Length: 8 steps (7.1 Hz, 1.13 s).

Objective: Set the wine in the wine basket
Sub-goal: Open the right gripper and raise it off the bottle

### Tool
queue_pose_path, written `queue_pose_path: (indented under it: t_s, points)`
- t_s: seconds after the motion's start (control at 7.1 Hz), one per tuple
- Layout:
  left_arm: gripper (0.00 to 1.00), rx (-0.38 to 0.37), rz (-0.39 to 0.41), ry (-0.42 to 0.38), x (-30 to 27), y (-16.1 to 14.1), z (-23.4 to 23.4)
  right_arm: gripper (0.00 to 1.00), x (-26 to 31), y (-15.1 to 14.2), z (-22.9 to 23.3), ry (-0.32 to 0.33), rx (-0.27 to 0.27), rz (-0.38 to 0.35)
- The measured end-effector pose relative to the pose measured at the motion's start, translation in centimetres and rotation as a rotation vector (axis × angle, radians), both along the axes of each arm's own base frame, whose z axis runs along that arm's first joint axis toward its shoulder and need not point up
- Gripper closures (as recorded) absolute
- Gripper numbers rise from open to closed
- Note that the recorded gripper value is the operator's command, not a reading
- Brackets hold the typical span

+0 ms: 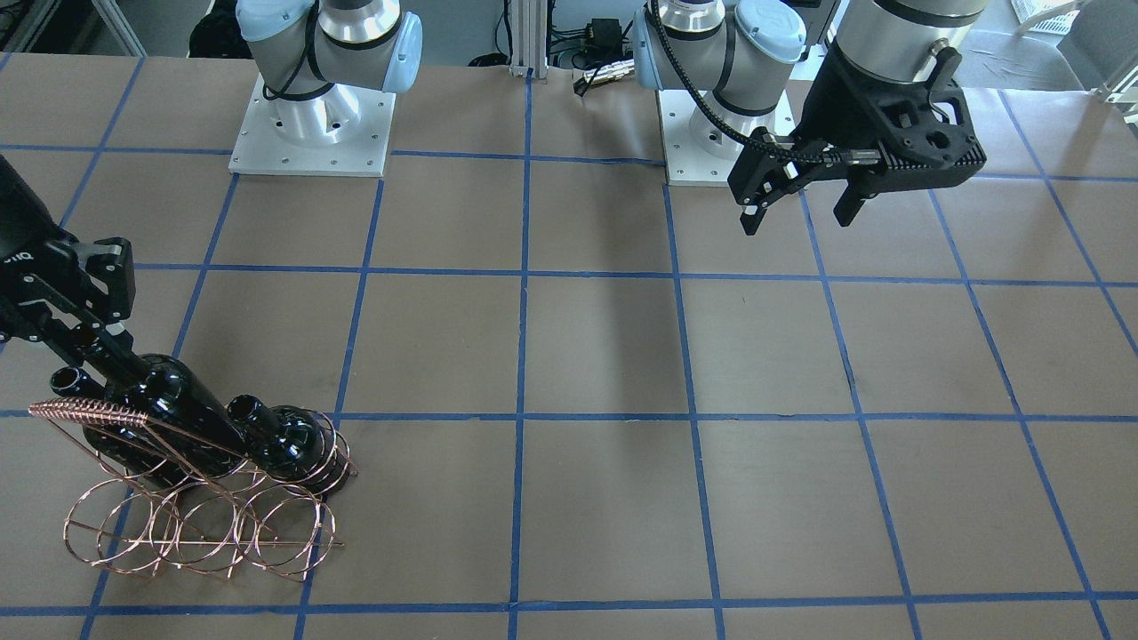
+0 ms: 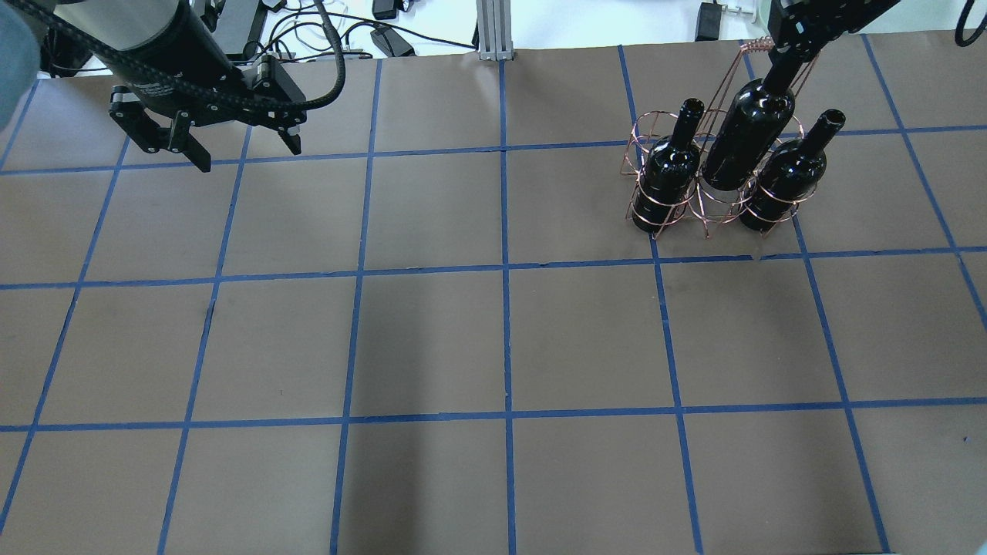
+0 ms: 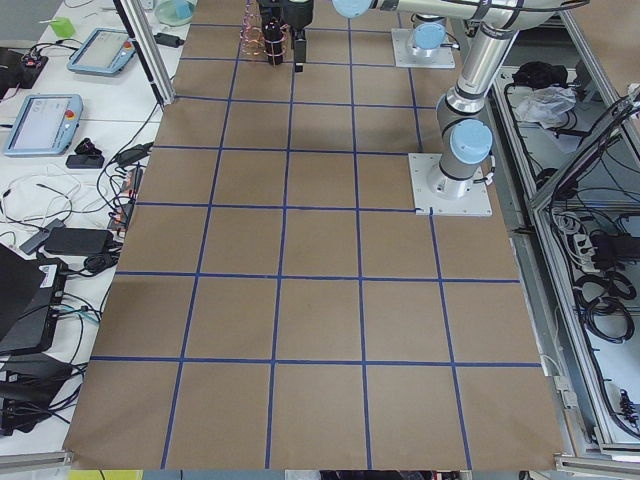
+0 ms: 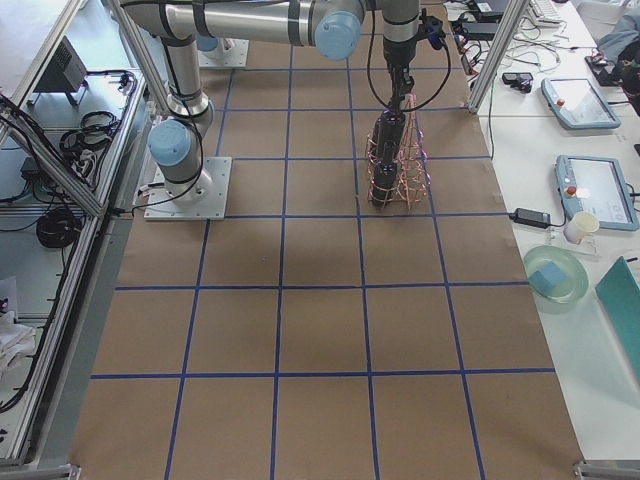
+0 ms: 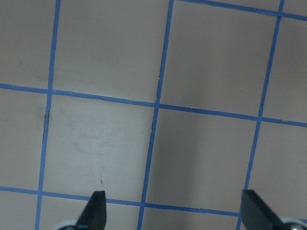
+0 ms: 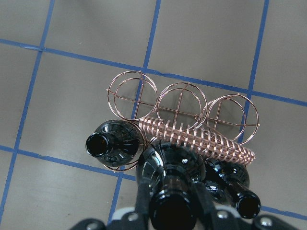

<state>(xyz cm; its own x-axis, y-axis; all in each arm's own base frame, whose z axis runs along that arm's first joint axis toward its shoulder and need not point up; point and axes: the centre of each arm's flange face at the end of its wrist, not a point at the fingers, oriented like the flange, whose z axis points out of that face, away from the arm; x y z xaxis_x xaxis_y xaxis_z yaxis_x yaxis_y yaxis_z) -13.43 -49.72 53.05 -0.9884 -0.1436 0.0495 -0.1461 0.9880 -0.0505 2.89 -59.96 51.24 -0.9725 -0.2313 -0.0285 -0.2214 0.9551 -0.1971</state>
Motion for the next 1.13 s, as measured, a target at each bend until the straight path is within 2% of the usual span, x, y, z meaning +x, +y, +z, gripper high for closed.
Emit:
queue_pose_path:
  t_s: [0.14,0.56,0.85,0.99,1.13]
  points:
    - [0.0,0.001,-0.013,0.005,-0.2,0.1,0.0,0.79,0.0,-0.1,-0.5,0.0,0.008,0.007]
    - [0.0,0.004,-0.121,-0.003,-0.2,0.6,0.3,0.79,-0.2,-0.9,-3.1,-0.004,0.045,0.017]
    - [0.0,0.028,-0.132,0.0,-0.2,1.1,0.2,0.78,-0.3,-1.4,-6.4,-0.001,0.052,0.018]
    - [0.0,0.032,-0.133,-0.002,-0.1,1.1,0.1,0.73,-0.3,-1.4,-7.4,0.001,0.05,0.018]
    - [0.0,0.034,-0.134,-0.006,0.1,1.1,0.1,0.35,-0.3,-1.4,-7.9,0.003,0.047,0.018]
